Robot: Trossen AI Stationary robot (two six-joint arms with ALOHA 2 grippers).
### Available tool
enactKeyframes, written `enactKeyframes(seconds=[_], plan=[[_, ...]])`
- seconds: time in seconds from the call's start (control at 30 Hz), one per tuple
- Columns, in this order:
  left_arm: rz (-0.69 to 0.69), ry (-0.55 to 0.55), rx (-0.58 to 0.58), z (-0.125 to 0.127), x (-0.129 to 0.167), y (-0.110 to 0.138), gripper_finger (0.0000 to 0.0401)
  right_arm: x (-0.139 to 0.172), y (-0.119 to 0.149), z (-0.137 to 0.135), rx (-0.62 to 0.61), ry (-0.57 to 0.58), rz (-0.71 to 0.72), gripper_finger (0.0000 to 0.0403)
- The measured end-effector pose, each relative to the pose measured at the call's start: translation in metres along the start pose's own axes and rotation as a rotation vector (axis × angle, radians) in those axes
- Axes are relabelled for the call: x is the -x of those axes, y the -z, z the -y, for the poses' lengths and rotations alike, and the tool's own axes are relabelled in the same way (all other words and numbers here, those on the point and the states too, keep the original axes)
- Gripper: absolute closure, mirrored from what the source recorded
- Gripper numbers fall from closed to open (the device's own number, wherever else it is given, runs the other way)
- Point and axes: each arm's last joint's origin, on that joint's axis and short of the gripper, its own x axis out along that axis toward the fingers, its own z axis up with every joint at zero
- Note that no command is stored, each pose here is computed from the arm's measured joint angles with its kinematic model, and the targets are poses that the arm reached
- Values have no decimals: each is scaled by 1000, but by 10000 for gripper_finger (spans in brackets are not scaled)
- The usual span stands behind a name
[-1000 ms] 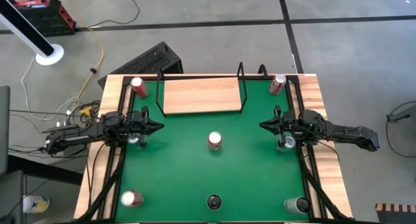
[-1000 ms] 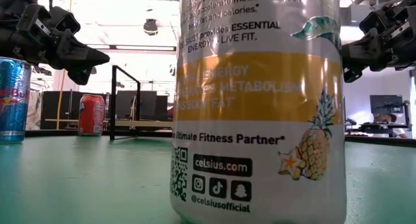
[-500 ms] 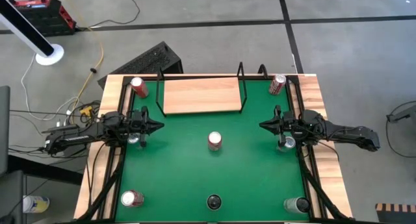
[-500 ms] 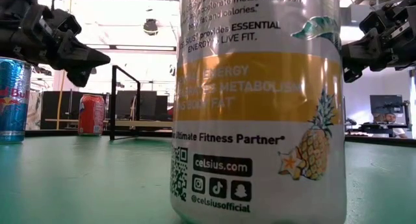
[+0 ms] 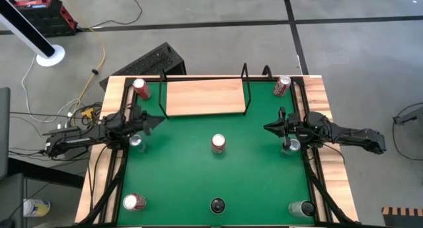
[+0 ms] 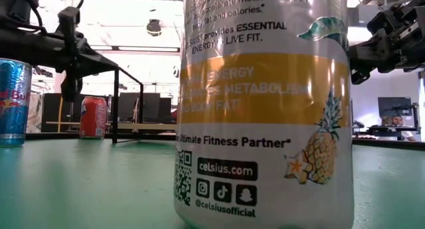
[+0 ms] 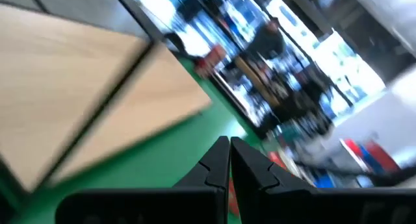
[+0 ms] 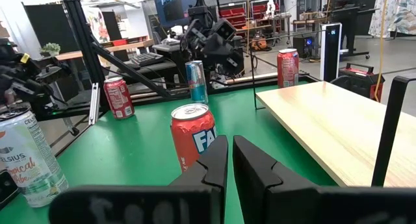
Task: Place canned beverage on shelf
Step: Put the center orange soda can on the shelf
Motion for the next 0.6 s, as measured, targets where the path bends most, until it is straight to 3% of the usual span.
enactKeyframes(seconds=[0.37,0.6], plan=[[106,-81,77,-2,0,-4,401,0,0,0,0,0,0,351],[105,-48,240,0,0,-4,401,0,0,0,0,0,0,351]])
